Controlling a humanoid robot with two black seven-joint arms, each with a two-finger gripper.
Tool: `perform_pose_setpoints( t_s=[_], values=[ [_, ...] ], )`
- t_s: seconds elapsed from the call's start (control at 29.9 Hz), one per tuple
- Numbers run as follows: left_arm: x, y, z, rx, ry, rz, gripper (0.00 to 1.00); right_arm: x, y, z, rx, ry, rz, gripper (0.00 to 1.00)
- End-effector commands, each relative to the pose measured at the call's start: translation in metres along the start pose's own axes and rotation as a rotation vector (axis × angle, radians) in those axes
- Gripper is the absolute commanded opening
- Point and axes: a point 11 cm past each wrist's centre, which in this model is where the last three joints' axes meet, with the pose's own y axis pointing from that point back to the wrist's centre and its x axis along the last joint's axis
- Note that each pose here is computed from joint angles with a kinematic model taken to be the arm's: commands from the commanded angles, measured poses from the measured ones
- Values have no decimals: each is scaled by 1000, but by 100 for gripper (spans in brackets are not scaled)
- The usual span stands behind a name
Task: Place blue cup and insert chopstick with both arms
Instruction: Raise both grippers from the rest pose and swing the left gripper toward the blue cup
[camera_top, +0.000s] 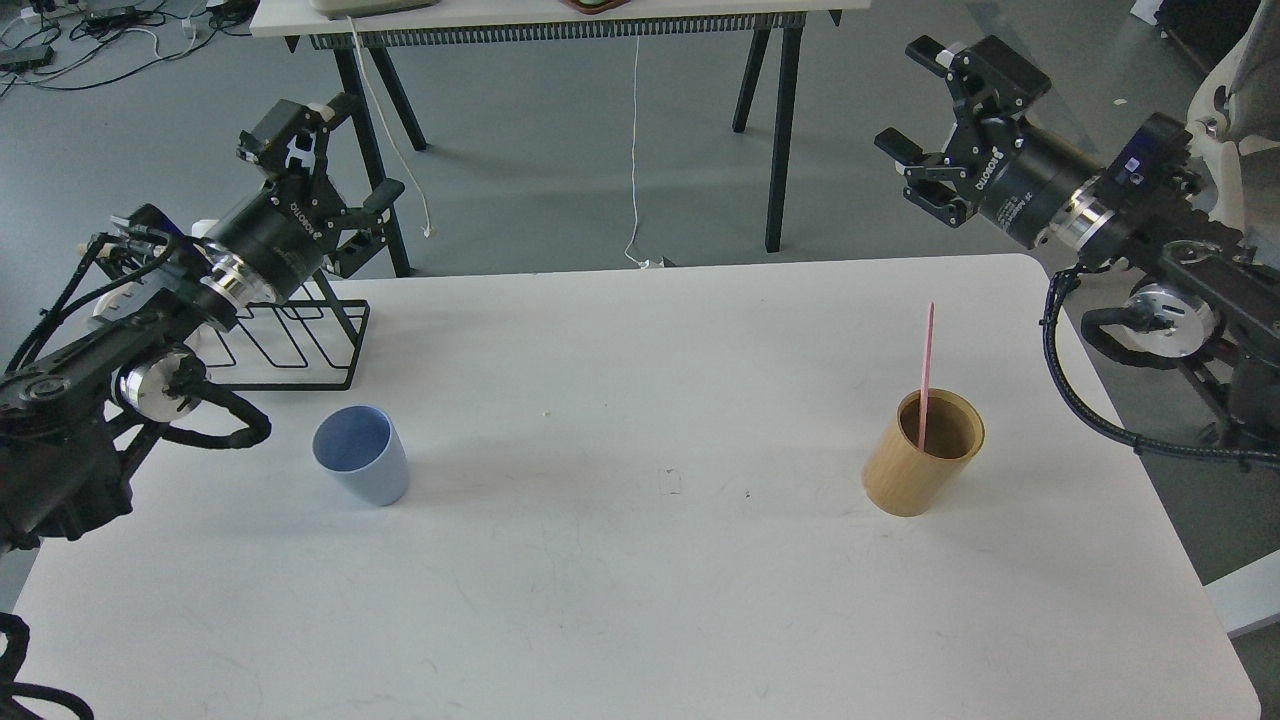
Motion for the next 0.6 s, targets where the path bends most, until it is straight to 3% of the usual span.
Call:
perform_pose_setpoints(
  t_s=[0.0, 0.57],
  values=[
    [-4, -2, 2, -9, 7, -12, 100, 1, 2, 1, 0, -2, 5, 98],
    [10, 9, 23, -8, -51, -12, 100, 10, 6, -6, 20, -3, 33, 98]
  ],
)
